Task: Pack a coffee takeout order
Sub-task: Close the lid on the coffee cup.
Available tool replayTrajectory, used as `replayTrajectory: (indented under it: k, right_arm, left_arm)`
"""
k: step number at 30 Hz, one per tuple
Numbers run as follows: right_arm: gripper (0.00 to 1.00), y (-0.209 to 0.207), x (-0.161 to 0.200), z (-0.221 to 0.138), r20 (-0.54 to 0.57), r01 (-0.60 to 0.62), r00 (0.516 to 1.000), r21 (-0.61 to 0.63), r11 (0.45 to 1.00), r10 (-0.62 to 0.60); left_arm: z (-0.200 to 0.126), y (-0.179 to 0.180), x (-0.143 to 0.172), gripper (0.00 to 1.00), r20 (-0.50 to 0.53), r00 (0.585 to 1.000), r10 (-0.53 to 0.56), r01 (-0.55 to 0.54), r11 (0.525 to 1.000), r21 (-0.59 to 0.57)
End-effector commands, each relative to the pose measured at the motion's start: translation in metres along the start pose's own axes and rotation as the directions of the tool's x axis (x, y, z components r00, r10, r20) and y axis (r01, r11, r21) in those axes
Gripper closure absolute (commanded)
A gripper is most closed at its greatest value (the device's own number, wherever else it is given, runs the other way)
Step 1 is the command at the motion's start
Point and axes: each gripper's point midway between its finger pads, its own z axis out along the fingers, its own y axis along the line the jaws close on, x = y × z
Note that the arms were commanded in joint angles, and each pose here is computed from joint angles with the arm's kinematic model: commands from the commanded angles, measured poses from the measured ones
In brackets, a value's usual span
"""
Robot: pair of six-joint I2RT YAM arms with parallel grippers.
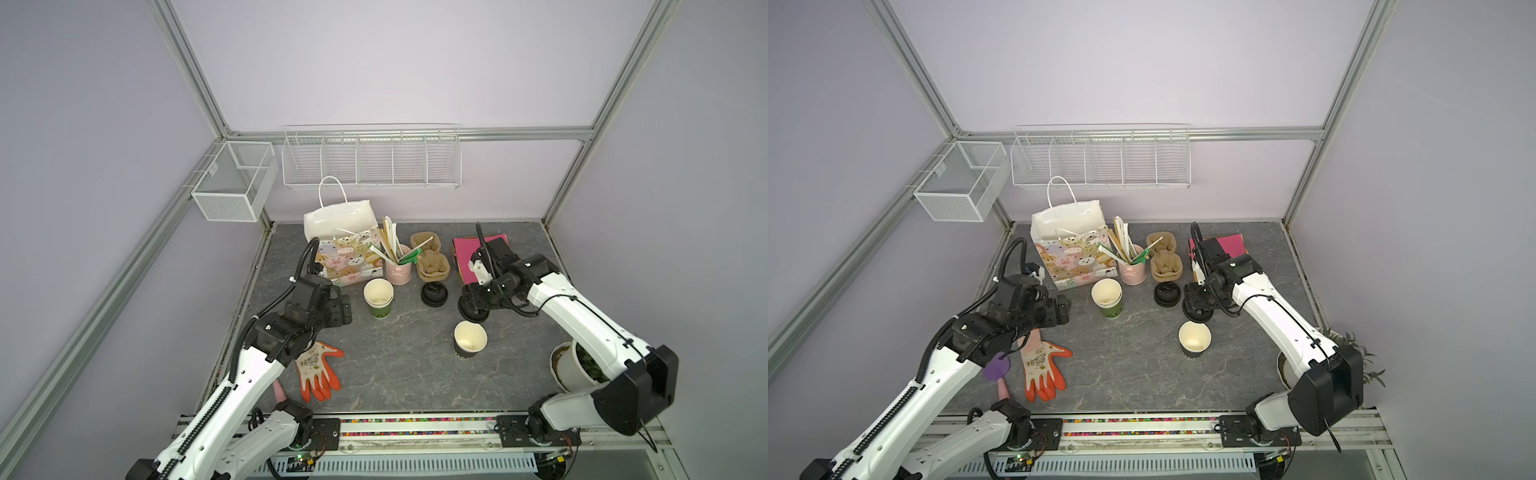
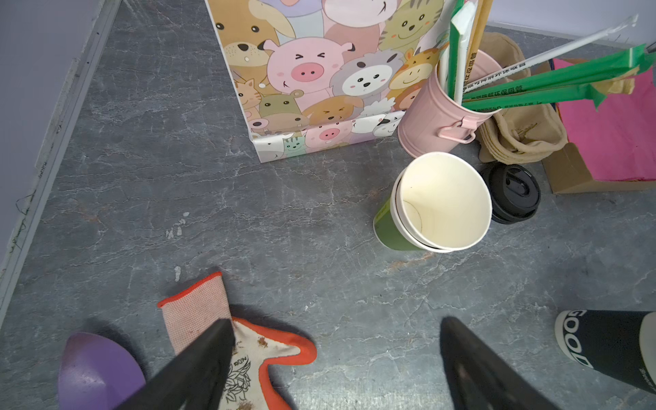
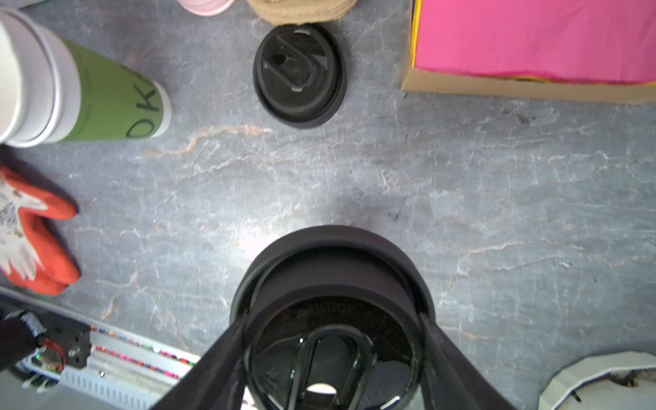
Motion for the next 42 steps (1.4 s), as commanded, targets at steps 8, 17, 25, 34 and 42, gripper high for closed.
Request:
replayTrajectory:
  k: [8,17,25,34,42]
  right_arm:
    - [0.3,0.014,0.046,0.009,-0.134,0.07,0.989,-0.009,0.998,-0.071]
    - [0.29,0.017,0.056,0.018,-0.156,0.1,0.983,0.024,0.995,-0.095]
    - [0.29,0.011,0.055,0.029,-0.164,0.108,0.982,0.074,0.991,-0.094]
    - [0.29,0.013,0.058,0.037,-0.18,0.111,0.979,0.094,0.989,-0.093]
    - [0.29,0.01,0.058,0.034,-0.16,0.11,0.983,0.136,0.985,-0.088]
  left_arm:
    - [0.001,0.001,0.003,0.09,-0.009,1.0,0.013,-0.013,1.0,0.002]
    - [0.004,-0.001,0.005,0.09,-0.022,1.0,0.017,-0.017,1.0,0.008]
    - [0.004,-0.002,0.005,0.09,-0.024,1.0,0.017,-0.017,1.0,0.014]
    - [0.004,-0.002,0.005,0.09,-0.026,1.0,0.017,-0.017,1.0,0.014]
    - [0.005,-0.003,0.006,0.09,-0.029,0.999,0.018,-0.017,1.0,0.017]
